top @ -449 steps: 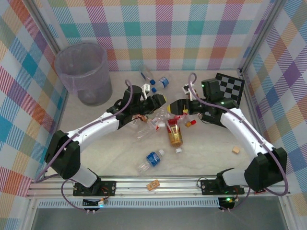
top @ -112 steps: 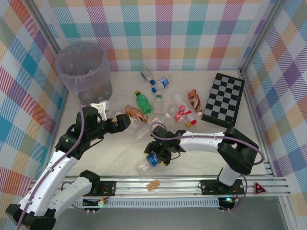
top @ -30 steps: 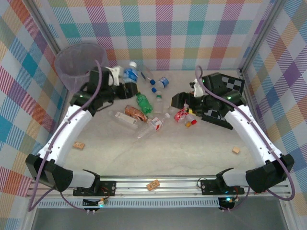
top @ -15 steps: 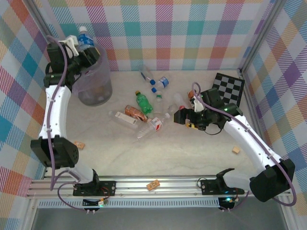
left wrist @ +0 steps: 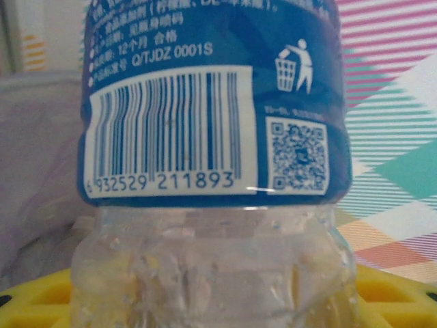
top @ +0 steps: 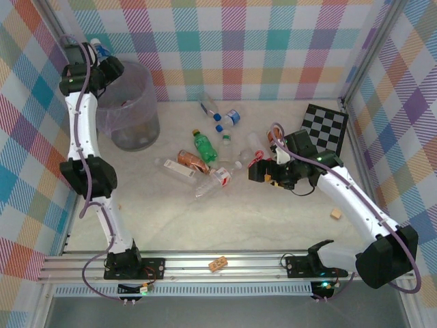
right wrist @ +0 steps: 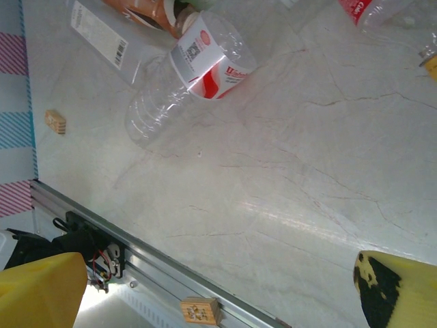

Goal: Put the plastic bottles in the bin

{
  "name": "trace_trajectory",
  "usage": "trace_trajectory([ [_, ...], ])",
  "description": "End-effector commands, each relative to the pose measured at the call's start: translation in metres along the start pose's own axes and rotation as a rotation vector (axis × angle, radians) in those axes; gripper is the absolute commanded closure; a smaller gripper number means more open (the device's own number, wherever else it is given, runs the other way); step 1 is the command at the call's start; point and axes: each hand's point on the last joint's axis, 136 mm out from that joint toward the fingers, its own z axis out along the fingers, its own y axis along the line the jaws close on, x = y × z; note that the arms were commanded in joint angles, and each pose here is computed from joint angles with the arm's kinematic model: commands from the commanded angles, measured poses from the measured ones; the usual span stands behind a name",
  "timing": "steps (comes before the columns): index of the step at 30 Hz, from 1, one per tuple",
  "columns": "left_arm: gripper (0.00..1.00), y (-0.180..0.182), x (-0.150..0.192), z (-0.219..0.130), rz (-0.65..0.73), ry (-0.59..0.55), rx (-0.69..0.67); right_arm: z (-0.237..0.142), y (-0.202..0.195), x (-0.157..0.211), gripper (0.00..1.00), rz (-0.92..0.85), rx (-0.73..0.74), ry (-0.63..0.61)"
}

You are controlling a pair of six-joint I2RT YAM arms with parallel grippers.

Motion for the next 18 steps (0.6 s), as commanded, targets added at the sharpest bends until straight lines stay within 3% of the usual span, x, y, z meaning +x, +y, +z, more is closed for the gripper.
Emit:
trace_trajectory([
  [1, 1.00, 0.033, 0.025, 0.008, 0.070, 0.103, -0.136, 0.001, -0.004, 0.002, 0.00, -0.029, 0.010, -0.014],
  [10, 1.00, 0.066, 0.078, 0.036, 0.178, 0.273, -0.235, 0.010, -0.005, 0.001, 0.00, -0.026, 0.001, 0.000],
  [14, 0.75, 0.075, 0.096, 0.046, 0.187, 0.331, -0.253, 0.012, -0.007, 0.000, 0.00, -0.022, 0.005, 0.002],
  [18, 0.42, 0.078, 0.108, 0.053, 0.180, 0.364, -0.247, 0.012, -0.010, -0.001, 0.00, -0.019, 0.024, -0.010],
])
